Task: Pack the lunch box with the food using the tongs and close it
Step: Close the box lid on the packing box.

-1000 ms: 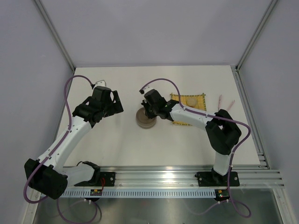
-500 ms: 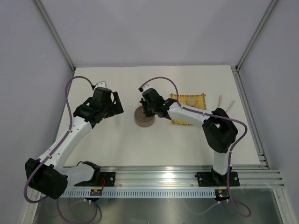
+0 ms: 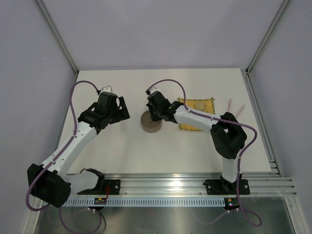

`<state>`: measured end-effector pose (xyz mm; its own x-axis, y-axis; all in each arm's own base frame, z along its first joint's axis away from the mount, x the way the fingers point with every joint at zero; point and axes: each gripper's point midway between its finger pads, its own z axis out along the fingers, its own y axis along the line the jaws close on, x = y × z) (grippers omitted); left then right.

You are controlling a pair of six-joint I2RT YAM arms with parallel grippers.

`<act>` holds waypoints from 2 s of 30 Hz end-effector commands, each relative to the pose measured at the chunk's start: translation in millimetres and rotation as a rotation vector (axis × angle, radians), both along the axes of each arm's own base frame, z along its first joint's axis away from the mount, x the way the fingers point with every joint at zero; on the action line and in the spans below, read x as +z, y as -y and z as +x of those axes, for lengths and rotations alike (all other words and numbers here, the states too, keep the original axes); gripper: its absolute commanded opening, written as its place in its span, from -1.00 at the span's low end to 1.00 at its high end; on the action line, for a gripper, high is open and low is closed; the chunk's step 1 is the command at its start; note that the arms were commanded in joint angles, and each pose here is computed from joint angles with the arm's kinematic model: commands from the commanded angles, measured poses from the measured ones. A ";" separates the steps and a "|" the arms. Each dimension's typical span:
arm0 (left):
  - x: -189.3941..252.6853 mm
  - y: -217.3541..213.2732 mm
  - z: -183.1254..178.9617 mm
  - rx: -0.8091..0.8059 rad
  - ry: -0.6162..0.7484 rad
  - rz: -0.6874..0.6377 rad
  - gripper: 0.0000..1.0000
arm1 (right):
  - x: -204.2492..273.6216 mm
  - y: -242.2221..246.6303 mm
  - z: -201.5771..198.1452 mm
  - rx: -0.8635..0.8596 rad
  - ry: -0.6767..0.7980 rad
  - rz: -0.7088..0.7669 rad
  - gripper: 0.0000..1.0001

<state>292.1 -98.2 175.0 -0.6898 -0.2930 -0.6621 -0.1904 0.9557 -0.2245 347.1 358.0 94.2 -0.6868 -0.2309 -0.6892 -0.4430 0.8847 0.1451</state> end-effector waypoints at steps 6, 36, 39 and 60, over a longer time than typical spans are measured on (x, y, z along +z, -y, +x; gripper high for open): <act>-29.0 35.1 28.3 -0.020 -0.049 -0.204 0.61 | -27.2 18.0 -22.3 -0.057 -0.139 -0.074 -0.57; -14.0 78.0 29.4 -0.140 -0.070 -0.067 0.29 | 46.7 58.6 10.1 -0.072 -0.205 0.097 -0.02; -19.4 71.2 32.1 -0.101 -0.079 -0.115 0.27 | 51.7 51.3 -0.9 0.005 -0.140 -0.001 -0.04; -62.8 81.5 85.5 -0.087 -0.230 -0.560 0.19 | 15.6 0.2 9.2 -0.009 -0.126 -0.186 -0.16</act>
<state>357.2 -162.6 80.6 -0.8420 -0.4910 -0.2235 -0.2994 0.7698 -0.5637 354.1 348.7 101.7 -0.7633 -0.3668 -0.5318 -0.4447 0.8954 0.0206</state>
